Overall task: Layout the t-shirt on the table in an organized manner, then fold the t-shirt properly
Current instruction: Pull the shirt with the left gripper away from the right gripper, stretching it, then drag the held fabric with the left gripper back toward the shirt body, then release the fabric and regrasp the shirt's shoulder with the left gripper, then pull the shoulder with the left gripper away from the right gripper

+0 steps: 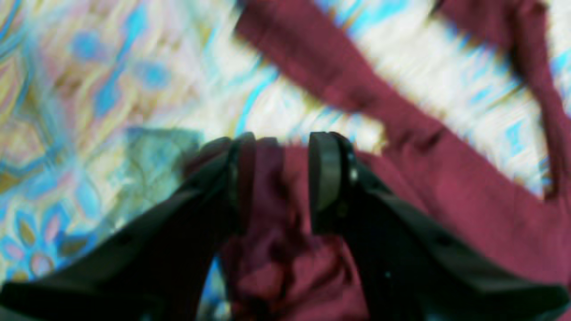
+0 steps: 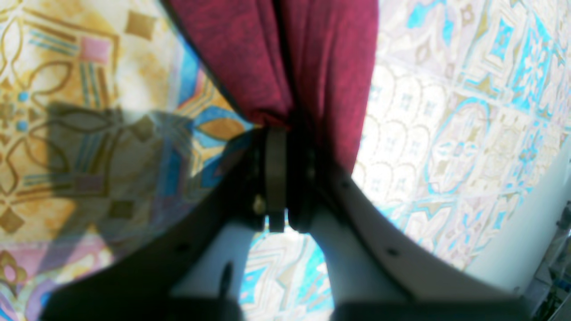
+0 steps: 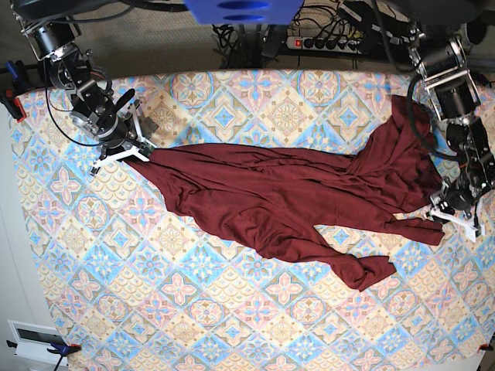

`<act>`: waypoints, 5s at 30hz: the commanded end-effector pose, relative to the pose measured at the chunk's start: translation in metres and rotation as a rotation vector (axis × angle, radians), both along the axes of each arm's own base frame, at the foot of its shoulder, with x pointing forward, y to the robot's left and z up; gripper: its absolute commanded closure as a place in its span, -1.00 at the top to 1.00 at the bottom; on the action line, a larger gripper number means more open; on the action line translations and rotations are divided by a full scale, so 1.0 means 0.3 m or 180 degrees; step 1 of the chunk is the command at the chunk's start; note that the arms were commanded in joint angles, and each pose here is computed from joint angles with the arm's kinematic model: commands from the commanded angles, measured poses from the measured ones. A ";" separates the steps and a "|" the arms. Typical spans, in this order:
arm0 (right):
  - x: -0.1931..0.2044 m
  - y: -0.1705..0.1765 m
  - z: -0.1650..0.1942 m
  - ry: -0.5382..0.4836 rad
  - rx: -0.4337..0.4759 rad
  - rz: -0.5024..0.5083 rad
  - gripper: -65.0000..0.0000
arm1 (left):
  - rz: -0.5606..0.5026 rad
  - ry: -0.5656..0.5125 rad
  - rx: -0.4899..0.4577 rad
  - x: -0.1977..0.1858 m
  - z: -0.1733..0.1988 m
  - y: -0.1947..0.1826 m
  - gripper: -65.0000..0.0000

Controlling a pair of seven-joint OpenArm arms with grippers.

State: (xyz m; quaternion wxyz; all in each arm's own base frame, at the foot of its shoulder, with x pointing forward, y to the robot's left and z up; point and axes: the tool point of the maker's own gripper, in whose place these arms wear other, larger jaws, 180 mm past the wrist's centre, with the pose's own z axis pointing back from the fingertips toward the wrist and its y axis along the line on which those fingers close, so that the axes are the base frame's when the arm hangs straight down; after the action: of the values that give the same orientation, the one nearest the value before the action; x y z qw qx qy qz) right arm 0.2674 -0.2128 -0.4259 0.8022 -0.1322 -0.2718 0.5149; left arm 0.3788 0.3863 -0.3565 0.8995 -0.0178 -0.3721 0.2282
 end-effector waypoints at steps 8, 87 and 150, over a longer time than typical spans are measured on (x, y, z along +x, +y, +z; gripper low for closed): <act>0.000 -0.015 0.012 0.0009 -0.0067 0.0022 -1.00 | 0.0243 -0.0256 -0.0243 0.138 0.044 0.025 -0.26; -0.028 -0.100 -0.055 0.0202 -0.0200 -0.0146 -1.00 | -0.2423 -0.0055 -0.1170 -0.618 0.117 -0.855 -1.00; -0.002 -0.080 -0.034 0.0120 -0.0161 -0.0103 -1.00 | 0.0263 0.0105 -0.0611 -0.242 -0.127 0.004 -0.11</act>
State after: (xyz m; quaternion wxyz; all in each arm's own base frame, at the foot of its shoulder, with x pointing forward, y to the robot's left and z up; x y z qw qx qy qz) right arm 0.2723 -0.2161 -0.4315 0.8088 -0.1163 -0.2802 0.5038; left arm 0.3006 0.3764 -0.4083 0.8930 -0.0933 -0.3184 0.3043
